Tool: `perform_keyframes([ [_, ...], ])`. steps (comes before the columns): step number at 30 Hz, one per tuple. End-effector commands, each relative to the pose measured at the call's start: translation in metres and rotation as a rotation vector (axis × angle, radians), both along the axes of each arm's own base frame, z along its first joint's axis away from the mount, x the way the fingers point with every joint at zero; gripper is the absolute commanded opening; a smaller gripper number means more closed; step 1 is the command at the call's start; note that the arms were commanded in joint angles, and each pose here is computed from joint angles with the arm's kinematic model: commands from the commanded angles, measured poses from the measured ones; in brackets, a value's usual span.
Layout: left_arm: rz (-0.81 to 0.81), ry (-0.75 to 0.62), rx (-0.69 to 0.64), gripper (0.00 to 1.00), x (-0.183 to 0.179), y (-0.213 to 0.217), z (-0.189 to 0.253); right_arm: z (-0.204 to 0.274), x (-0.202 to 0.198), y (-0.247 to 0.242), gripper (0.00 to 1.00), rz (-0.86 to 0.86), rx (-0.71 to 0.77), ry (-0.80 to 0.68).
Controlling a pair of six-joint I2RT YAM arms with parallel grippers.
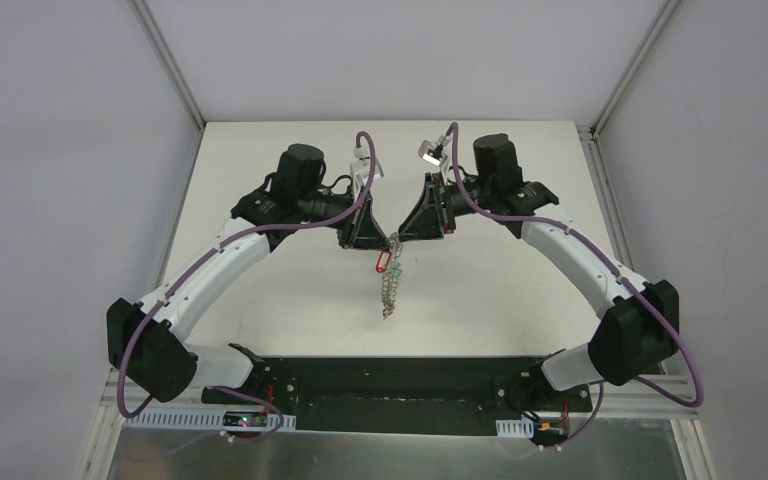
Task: Put the keys on the keyring
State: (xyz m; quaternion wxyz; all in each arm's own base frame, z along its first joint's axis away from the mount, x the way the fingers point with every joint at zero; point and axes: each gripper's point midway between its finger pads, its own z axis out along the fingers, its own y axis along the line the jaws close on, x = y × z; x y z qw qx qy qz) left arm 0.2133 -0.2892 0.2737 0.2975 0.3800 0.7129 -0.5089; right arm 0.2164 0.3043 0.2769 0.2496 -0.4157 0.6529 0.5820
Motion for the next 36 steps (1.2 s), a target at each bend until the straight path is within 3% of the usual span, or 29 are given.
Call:
perform_keyframes([
  [1,-0.058,-0.096,-0.034,0.00,-0.011,-0.001,0.027,0.021,0.002,0.003,0.32,0.012,0.024,-0.069],
  [15,-0.066,-0.087,-0.025,0.00,-0.012,-0.003,0.026,0.002,-0.014,0.015,0.27,0.080,-0.021,-0.049],
  [28,-0.062,-0.100,0.000,0.00,-0.008,-0.002,0.020,0.002,-0.015,0.021,0.00,0.109,-0.019,-0.022],
  [33,-0.048,-0.141,0.009,0.00,-0.005,0.000,0.019,0.009,-0.011,0.021,0.00,0.093,-0.013,-0.033],
  [36,-0.047,-0.186,-0.006,0.12,-0.005,0.003,0.025,0.021,-0.007,0.019,0.00,0.087,0.012,-0.027],
])
